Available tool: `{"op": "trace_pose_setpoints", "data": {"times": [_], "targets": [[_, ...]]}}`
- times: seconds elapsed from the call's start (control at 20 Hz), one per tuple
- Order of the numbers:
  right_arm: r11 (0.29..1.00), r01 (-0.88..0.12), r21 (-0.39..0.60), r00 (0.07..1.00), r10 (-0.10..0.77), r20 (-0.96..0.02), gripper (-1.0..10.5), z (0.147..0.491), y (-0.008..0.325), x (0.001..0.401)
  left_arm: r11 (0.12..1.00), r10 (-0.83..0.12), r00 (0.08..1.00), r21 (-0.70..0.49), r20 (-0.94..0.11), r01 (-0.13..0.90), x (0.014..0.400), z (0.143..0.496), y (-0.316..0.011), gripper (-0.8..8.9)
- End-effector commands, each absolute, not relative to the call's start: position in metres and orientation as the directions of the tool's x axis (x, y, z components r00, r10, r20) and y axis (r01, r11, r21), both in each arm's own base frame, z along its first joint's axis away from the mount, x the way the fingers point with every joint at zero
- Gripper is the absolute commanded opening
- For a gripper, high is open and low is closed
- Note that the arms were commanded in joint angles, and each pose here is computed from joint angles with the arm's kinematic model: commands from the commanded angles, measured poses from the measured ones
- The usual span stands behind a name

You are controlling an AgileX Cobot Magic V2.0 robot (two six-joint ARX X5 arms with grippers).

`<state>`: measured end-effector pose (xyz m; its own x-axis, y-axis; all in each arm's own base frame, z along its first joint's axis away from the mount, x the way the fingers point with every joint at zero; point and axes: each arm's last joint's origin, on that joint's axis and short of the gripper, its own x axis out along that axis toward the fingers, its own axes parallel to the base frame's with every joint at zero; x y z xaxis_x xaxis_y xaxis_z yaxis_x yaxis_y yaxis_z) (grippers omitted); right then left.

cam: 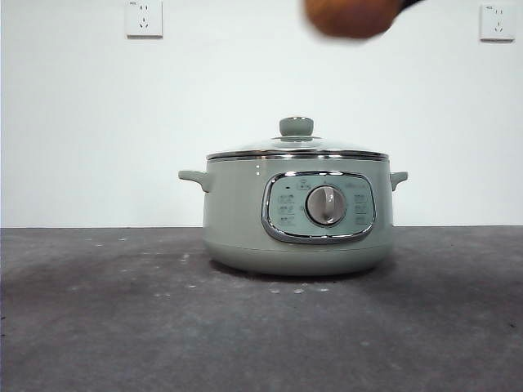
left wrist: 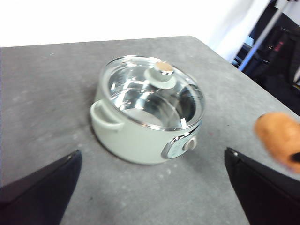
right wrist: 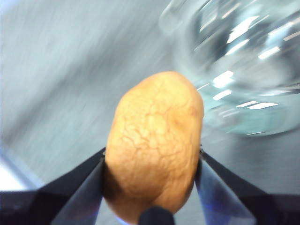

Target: Pick up the potato,open the lid,put the potato in the pot,close the lid

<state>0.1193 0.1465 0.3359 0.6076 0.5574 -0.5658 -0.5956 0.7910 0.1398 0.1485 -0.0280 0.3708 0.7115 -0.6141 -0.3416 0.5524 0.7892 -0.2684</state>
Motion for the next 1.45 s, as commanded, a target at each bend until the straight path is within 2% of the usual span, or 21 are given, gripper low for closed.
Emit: {"op": "trace_pose_setpoints", "data": {"times": [0.05, 0.3, 0.5, 0.8, 1.1, 1.45], "targets": [[0.817, -0.567, 0.105, 0.667, 0.53, -0.524, -0.1, 0.348, 0.126, 0.106, 0.78, -0.624, 0.691, -0.233, -0.365, 0.582, 0.168, 0.379, -0.039, 6.06], [0.88, -0.475, 0.023, 0.763, 0.424, -0.487, -0.1, 0.369, 0.095, 0.087, 0.735, -0.657, 0.65, -0.133, -0.383, 0.665, 0.22, 0.393, -0.09, 6.06], [0.908, -0.414, -0.064, 0.817, 0.34, -0.466, -0.1, 0.393, 0.079, 0.078, 0.699, -0.681, 0.627, -0.079, -0.378, 0.711, 0.264, 0.387, -0.136, 6.06], [0.921, -0.381, -0.081, 0.858, 0.319, -0.403, -0.1, 0.432, 0.057, 0.062, 0.68, -0.662, 0.613, -0.002, -0.43, 0.733, 0.32, 0.353, -0.19, 6.06], [0.934, -0.34, -0.113, 0.873, 0.268, -0.408, -0.1, 0.442, 0.042, 0.052, 0.682, -0.657, 0.621, 0.012, -0.428, 0.731, 0.349, 0.322, -0.211, 6.06], [0.932, -0.338, -0.128, 0.867, 0.255, -0.427, -0.1, 0.441, 0.04, 0.051, 0.682, -0.662, 0.627, 0.017, -0.411, 0.731, 0.366, 0.301, -0.221, 6.06]]}}
